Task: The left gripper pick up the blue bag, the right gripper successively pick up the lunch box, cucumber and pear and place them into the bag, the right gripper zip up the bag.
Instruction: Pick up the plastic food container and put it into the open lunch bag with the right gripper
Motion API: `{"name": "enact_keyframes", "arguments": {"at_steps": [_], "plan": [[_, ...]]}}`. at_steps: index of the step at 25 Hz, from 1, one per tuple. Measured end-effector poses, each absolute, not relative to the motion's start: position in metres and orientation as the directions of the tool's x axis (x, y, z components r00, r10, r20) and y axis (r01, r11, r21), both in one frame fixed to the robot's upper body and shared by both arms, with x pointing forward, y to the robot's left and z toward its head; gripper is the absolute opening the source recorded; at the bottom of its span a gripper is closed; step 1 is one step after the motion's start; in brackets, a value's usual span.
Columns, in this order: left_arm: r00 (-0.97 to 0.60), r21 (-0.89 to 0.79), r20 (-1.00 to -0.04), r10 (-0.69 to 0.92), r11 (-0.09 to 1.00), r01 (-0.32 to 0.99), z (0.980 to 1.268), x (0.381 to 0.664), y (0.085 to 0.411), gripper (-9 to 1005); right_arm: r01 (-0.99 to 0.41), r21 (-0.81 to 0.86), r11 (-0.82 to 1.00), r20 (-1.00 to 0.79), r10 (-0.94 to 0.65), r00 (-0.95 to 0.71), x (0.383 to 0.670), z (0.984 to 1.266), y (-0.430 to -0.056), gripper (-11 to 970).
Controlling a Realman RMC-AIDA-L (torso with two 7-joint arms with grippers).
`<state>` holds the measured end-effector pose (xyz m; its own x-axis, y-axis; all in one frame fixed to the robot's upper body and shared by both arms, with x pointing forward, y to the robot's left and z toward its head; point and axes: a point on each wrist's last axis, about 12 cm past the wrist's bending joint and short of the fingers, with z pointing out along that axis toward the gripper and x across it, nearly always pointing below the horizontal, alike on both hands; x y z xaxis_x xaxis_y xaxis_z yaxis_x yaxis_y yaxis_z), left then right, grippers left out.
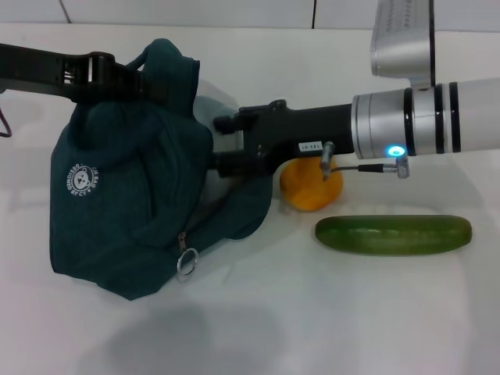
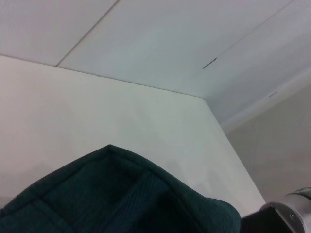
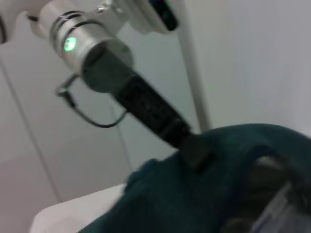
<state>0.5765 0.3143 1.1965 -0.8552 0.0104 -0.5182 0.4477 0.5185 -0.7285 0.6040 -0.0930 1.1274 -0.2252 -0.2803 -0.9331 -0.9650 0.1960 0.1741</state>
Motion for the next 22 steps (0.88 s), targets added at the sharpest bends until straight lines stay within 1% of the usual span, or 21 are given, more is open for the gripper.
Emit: {"name": "enact_keyframes", "arguments": {"at_steps": [5, 8, 14, 22], "plan": [[-0.857, -0.731, -0.516, 0.009, 0.518, 0.445, 1.195, 0.576, 0.314, 37, -0.987, 0.130, 0.093, -0.944, -0.292, -0.152, 0.591, 1.128, -0.088, 666], [-0.858, -0.733, -0.514, 0.004, 0.517, 0.442, 1.194, 0.575, 0.315, 37, -0.989, 0.127, 0.081, -0.950, -0.278, -0.145, 0.587, 1.127, -0.091, 666], [-0.859, -0.737, -0.512, -0.006, 0.517, 0.436, 1.193, 0.573, 0.317, 37, -0.976, 0.141, 0.164, -0.965, -0.197, -0.172, 0.585, 1.122, -0.113, 665], [-0.863, -0.742, -0.504, -0.020, 0.522, 0.421, 1.190, 0.569, 0.323, 38, -0.949, 0.104, 0.299, -0.990, -0.061, -0.128, 0.576, 1.124, -0.162, 664]]}}
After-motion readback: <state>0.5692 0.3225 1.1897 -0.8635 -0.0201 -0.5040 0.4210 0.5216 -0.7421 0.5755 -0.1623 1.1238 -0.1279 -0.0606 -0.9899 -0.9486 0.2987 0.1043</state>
